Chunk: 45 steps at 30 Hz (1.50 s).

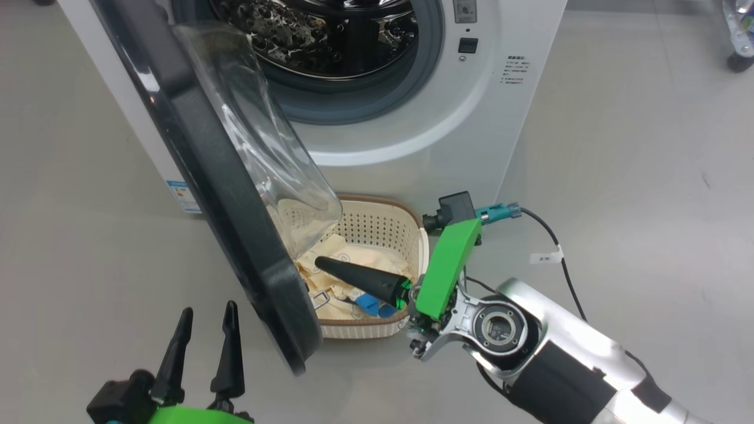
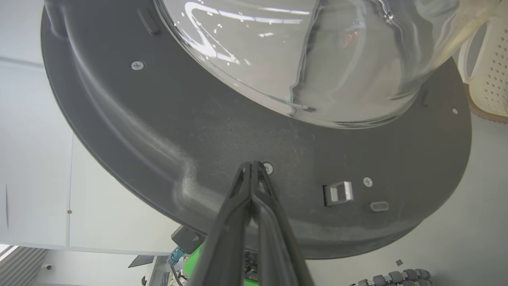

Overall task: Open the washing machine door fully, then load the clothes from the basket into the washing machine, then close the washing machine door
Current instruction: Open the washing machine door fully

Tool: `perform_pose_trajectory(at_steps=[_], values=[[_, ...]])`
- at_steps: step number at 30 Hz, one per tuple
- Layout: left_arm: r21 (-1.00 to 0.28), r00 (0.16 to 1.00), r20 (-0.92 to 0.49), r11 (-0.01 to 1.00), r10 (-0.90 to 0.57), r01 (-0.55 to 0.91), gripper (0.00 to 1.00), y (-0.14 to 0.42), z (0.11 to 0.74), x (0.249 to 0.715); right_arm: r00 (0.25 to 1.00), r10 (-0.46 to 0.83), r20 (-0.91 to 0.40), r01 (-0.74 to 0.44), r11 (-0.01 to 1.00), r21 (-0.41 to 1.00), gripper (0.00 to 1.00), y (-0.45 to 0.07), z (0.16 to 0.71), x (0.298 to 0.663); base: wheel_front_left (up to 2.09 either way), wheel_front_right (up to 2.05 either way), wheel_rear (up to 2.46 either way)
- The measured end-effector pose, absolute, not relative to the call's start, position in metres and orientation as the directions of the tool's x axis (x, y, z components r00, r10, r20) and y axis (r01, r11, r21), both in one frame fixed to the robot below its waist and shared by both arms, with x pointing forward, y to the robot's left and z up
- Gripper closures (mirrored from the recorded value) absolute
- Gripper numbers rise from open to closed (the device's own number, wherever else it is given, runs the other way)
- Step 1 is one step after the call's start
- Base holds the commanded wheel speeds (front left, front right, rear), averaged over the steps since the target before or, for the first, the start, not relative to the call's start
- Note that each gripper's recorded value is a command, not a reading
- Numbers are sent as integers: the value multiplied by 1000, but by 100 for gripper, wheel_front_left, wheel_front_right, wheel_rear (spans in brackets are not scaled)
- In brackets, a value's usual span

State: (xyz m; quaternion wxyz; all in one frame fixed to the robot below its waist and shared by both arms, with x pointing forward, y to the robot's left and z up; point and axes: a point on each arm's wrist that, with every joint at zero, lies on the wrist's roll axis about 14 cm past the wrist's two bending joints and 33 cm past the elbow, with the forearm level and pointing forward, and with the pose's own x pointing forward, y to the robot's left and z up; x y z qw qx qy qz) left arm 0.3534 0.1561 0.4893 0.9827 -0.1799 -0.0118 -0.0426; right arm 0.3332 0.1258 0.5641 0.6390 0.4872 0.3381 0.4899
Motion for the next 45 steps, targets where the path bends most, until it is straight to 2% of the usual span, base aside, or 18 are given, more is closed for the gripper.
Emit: perform_pose_trajectory(at_steps=[2, 5, 7, 9, 10, 17, 23, 28, 34, 45], values=[[-353, 996, 42, 931, -84, 94, 0, 155, 490, 354, 323, 945, 50, -319, 58, 946, 100, 121, 568, 339, 0, 0, 0], [-351, 995, 50, 931, -87, 99, 0, 154, 493, 355, 363, 931, 47, -366, 96, 926, 80, 114, 570, 345, 0, 0, 0], [-348, 995, 54, 932, -89, 102, 0, 154, 494, 356, 398, 916, 47, -403, 129, 906, 52, 108, 571, 349, 0, 0, 0], [-347, 994, 55, 932, -93, 107, 0, 153, 494, 355, 436, 899, 45, -434, 167, 885, 20, 100, 569, 351, 0, 0, 0], [-347, 994, 55, 931, -95, 108, 0, 152, 494, 355, 461, 887, 38, -457, 200, 867, 0, 95, 566, 353, 0, 0, 0], [-346, 993, 61, 931, -100, 115, 0, 151, 496, 354, 659, 750, 53, -579, 461, 673, 0, 44, 543, 377, 0, 0, 0], [-346, 993, 52, 931, -104, 116, 0, 150, 493, 350, 747, 664, 6, -572, 638, 515, 0, -1, 518, 393, 0, 0, 0], [-346, 992, 50, 930, -113, 124, 0, 148, 493, 350, 827, 552, 106, -550, 756, 355, 0, -44, 551, 422, 0, 0, 0], [-344, 992, 55, 930, -118, 129, 0, 146, 494, 350, 902, 421, 97, -431, 856, 285, 0, -91, 533, 416, 0, 0, 0], [-335, 991, 56, 933, -119, 131, 0, 147, 494, 349, 951, 270, 154, -293, 944, 154, 0, -135, 539, 403, 0, 0, 0]])
